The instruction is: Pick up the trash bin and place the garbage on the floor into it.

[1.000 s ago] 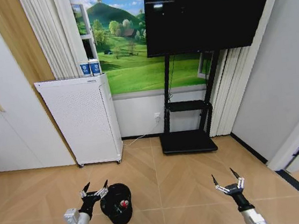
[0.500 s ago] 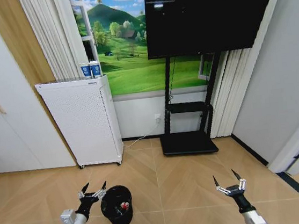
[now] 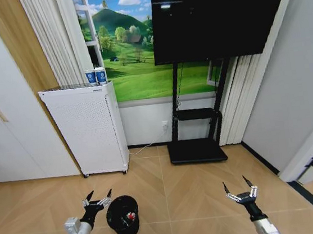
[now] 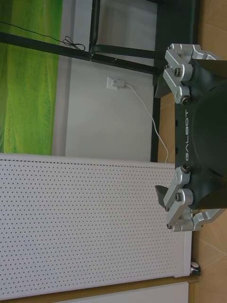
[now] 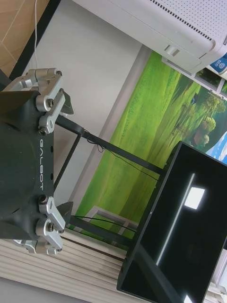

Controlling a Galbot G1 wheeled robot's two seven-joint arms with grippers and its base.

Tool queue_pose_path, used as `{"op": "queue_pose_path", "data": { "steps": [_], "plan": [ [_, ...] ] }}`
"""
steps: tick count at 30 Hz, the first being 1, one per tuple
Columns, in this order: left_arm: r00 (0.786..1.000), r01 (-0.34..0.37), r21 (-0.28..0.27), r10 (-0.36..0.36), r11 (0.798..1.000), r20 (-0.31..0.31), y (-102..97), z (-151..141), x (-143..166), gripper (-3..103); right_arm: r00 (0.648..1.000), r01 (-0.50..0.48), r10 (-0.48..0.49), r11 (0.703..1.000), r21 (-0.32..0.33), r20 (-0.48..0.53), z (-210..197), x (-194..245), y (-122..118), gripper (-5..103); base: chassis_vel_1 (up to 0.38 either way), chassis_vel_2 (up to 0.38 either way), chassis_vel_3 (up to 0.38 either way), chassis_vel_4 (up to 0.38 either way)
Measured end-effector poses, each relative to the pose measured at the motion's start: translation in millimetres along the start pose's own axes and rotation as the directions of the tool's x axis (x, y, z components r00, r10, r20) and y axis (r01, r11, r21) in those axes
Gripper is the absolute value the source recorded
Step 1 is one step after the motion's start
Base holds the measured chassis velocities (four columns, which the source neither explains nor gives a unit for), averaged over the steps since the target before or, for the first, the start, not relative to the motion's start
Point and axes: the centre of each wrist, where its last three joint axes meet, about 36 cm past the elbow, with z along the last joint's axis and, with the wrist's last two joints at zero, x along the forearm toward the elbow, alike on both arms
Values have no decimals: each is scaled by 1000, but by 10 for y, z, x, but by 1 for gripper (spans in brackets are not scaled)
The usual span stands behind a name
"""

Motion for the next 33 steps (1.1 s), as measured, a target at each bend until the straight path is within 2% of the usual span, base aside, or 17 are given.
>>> {"op": "queue_pose_path", "data": {
  "steps": [18, 33],
  "plan": [
    [1000, 17, 26, -16, 1000, -8, -90, 18, -123, 100, 1000, 11, -11, 1000, -17, -15, 63, -38, 63, 100, 0, 0, 0, 0],
    [1000, 26, 48, -25, 999, -15, -153, 77, -116, 100, 1000, -1, 1, 1000, -28, -18, 47, -64, -10, 100, 45, -56, -49, 63]
  ]
}}
